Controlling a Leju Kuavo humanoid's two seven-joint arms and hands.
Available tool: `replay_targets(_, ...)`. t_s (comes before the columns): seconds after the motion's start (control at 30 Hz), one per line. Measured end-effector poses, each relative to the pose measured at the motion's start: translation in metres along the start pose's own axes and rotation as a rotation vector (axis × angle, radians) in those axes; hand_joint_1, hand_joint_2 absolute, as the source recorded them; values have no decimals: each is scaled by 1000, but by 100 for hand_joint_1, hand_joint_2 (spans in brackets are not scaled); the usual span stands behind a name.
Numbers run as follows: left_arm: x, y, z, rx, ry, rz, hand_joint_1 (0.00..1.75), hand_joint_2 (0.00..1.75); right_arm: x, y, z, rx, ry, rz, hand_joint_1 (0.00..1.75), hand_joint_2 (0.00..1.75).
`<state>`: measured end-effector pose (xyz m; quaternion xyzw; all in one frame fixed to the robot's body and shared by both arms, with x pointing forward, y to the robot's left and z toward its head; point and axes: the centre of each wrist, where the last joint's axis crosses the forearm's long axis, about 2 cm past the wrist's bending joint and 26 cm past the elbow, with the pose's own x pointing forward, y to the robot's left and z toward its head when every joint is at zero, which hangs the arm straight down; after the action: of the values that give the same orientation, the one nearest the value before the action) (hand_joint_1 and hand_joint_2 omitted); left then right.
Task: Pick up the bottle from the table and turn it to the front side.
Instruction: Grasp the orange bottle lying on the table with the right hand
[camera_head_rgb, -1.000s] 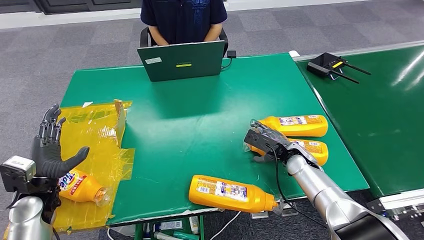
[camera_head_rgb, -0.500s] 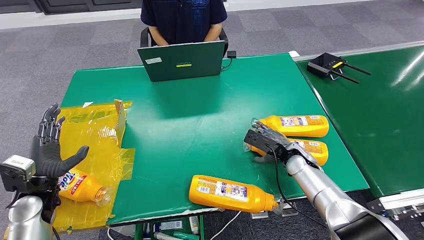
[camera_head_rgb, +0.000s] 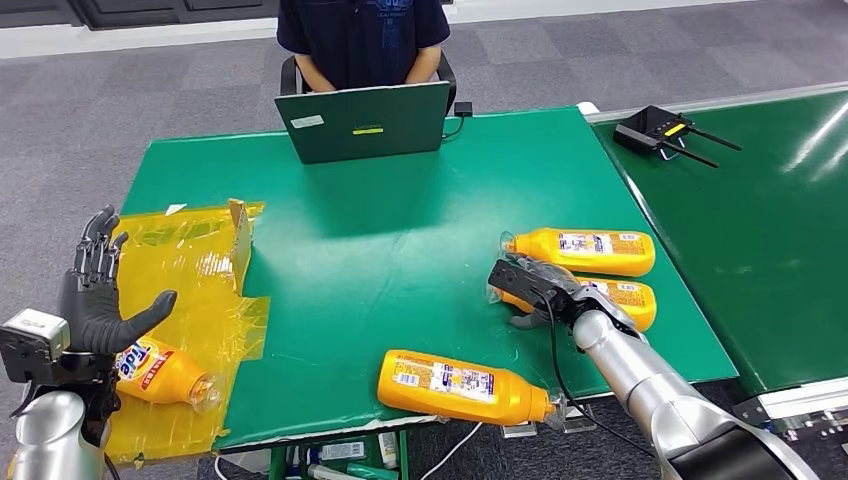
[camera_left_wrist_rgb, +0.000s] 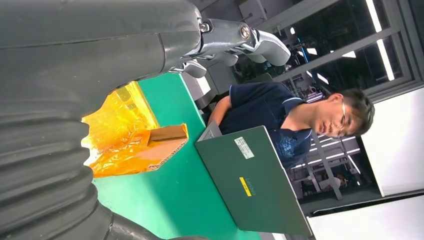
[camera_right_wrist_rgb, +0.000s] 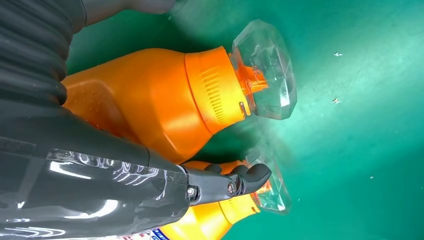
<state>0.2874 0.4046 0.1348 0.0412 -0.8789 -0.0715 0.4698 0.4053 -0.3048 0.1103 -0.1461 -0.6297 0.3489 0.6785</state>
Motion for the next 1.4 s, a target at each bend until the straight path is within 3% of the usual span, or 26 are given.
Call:
replay_targets(0.33,1,1,13,2,15,1,0,175,3,-2,-4,63,55,51,0,175)
replay_targets(0.37,1,1,14,2,14,1,0,175,4,-3,-5,70,58,57,7,175)
replay_targets(0.5,1,0,15,5,9,-1,0,175,6,-7,-8,112,74,83,175,175)
replay_targets(0.8,0,-1,13,8,4,1,0,175,6,-26,-12,177,116,139,175,175)
replay_targets(1.4,-1,-4,12,13,-1,8,0,175,1,-32,-11,152,133,152,175,175)
